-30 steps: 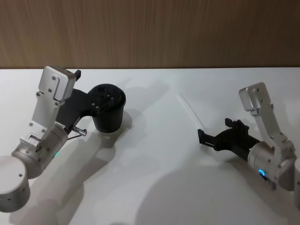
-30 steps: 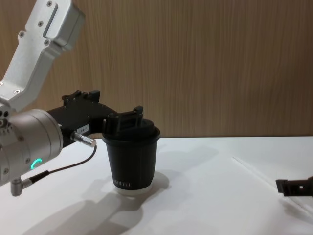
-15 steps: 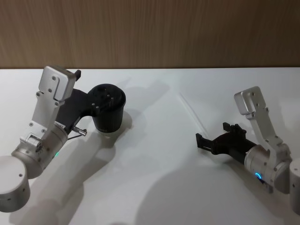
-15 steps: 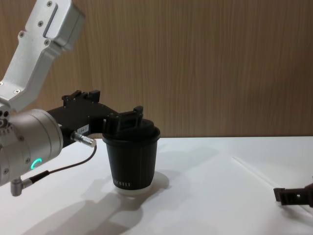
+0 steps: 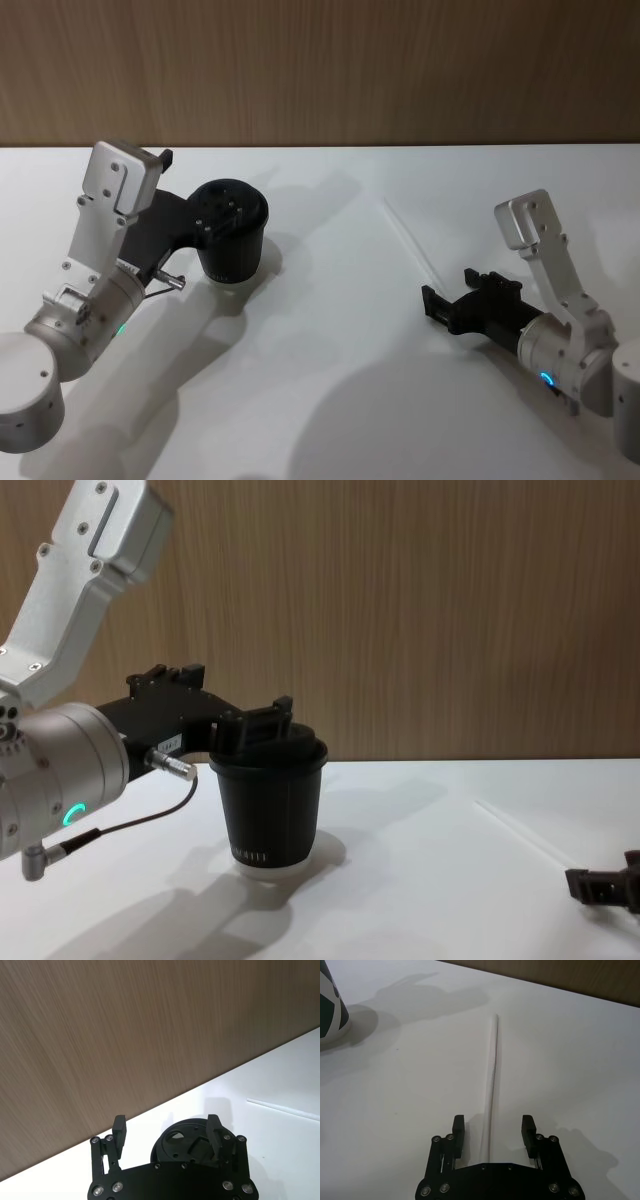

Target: Pick up the straw with one hand, pass it to the other hand, and insert it into the cup.

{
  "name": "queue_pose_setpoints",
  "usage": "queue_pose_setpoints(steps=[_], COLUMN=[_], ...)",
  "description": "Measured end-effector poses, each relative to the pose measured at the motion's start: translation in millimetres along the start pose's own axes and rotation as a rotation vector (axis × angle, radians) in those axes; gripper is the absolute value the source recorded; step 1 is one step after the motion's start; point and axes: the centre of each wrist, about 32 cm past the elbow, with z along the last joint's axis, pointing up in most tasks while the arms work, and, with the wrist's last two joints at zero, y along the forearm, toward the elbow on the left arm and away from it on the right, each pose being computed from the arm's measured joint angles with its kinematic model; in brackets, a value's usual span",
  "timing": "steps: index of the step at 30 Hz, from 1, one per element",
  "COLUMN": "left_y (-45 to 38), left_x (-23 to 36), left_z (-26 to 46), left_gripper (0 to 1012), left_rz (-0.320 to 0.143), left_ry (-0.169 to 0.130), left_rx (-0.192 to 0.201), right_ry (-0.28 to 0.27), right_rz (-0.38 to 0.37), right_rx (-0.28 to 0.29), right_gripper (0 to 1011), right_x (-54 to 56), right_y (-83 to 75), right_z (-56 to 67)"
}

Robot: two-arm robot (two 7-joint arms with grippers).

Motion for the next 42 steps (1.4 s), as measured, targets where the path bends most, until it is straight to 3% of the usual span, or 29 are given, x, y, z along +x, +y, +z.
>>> queue_pose_setpoints(steps=[10,13,22,35,42], left_y=[0.0,0.0,0.0,0.0,0.0], left_x=[0.0,0.0,0.0,0.0,0.0], left_z=[0.0,0.0,0.0,0.0,0.0], left_gripper=[1003,1003,1003,1003,1003], left_rz=[0.000,0.000,0.000,0.000,0.000], left_ry=[0.000,0.000,0.000,0.000,0.000], left_rx=[0.000,0.000,0.000,0.000,0.000], right_ry=[-0.003,-0.004,-0.008,-0.008,-0.007], right_rz=[0.003,0.003,0.004,0.008,0.008], right_rx=[-0.009,-0.011,-0.016,-0.003,0.058], right_gripper=[448,304,55,0,0], right_x=[-0.9,-1.1,-1.0,-0.9,-0.2], right_y=[0.6,0.6,0.3,-1.0,-3.8], right_z=[-1.0,-1.4,-2.2,-2.4,1.3])
